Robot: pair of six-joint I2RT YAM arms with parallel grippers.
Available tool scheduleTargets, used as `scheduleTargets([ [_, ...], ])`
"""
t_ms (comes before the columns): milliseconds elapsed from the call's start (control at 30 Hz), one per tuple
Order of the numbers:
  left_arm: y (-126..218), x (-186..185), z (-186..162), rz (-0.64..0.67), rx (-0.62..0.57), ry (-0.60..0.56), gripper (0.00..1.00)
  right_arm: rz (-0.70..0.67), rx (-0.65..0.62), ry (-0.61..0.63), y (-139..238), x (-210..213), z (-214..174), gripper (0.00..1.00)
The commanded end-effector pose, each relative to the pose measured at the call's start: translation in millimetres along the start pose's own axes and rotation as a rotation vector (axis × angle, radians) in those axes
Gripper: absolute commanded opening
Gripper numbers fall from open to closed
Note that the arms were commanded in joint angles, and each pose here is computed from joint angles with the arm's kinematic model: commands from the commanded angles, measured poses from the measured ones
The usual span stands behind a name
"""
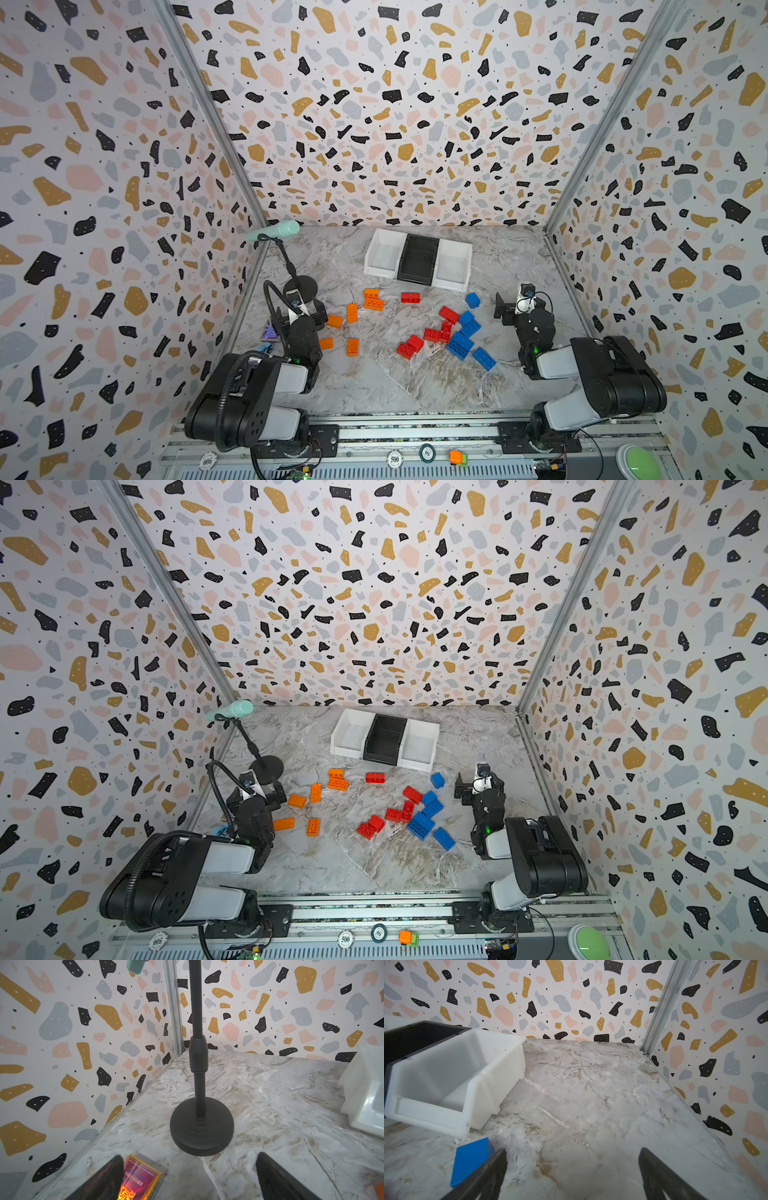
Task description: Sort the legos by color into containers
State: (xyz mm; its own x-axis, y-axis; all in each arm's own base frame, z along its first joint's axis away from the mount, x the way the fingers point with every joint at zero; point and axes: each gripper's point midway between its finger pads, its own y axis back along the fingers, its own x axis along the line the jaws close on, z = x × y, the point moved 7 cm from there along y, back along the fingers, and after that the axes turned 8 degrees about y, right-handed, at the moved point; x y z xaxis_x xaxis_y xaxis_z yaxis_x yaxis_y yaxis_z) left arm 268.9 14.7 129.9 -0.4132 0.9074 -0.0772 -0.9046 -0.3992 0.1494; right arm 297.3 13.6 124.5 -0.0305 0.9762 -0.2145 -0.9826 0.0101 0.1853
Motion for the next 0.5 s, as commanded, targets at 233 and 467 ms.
scheduleTargets([
  [233,-2.1,-2.5,13.4,-0.008,-0.054,0.038,1.0,-0.009,-0.03,-0.01,-0.9,-0.9,8.8,0.99],
  [467,-1.9,-2.4,13.5,-0.009,-0.055,0.039,1.0,-0.009,-0.031,-0.012,-1.0,-0.8,9.0,0.99],
])
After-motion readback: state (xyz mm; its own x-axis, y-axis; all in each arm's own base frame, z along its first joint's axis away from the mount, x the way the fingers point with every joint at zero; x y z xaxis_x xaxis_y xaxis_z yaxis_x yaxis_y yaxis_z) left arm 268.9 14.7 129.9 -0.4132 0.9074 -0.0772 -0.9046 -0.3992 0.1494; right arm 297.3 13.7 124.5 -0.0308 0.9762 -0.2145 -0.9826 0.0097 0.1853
